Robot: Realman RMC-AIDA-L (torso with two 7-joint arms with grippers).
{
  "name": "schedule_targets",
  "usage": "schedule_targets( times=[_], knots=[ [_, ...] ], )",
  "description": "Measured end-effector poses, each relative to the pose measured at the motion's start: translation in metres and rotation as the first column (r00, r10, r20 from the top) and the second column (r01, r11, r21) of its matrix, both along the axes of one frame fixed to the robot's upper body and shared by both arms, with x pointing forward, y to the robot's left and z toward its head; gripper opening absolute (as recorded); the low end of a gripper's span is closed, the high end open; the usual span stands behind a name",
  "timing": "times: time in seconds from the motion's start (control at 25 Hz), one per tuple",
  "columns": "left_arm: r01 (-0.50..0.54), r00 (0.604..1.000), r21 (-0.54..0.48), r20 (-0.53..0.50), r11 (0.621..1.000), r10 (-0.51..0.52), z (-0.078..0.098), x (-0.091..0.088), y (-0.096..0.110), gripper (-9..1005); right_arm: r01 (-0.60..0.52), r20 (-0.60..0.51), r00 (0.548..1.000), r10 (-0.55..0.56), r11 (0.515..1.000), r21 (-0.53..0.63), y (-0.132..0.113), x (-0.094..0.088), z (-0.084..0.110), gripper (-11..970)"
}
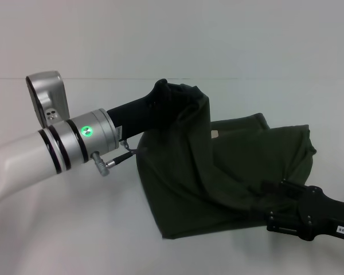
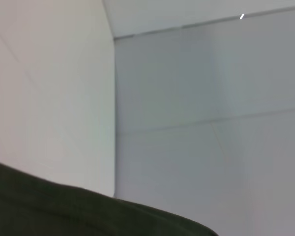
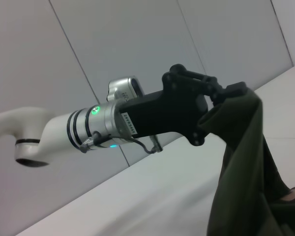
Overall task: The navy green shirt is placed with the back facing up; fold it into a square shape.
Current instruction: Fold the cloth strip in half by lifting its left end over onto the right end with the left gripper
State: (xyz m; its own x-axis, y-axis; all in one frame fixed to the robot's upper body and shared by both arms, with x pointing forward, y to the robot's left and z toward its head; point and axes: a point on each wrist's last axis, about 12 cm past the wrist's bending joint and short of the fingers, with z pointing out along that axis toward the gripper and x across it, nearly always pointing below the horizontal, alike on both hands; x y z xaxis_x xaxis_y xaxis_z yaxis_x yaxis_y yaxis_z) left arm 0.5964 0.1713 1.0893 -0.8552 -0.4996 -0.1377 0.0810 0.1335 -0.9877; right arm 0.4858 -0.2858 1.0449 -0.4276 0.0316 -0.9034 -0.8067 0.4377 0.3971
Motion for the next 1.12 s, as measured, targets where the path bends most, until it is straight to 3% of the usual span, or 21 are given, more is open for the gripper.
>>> schedule_targets(
  times=[0.24, 0.48, 0.76, 1.12],
  knots=[
    [-0.102, 0.995, -0.026, 0.005, 0.994, 0.102, -0.015, -0.003, -0.011, 130, 0.005, -0.010, 1.000, -0.005, 1.000, 0.007, 0.000, -0.002, -0.001, 896],
    [-0.146, 0.989, -0.023, 0.030, 0.989, 0.146, -0.020, -0.004, -0.011, 150, 0.011, -0.009, 1.000, -0.011, 1.000, 0.011, 0.000, -0.003, -0.002, 895],
    [-0.196, 0.973, -0.101, 0.107, 0.975, 0.206, -0.018, -0.010, -0.015, 174, 0.039, -0.007, 0.999, -0.038, 0.999, 0.026, -0.001, -0.003, -0.002, 895],
    [-0.191, 0.977, -0.071, 0.082, 0.979, 0.196, -0.018, -0.005, -0.032, 572, 0.068, 0.006, 0.998, -0.068, 0.997, 0.043, -0.002, 0.002, 0.001, 895]
  ],
)
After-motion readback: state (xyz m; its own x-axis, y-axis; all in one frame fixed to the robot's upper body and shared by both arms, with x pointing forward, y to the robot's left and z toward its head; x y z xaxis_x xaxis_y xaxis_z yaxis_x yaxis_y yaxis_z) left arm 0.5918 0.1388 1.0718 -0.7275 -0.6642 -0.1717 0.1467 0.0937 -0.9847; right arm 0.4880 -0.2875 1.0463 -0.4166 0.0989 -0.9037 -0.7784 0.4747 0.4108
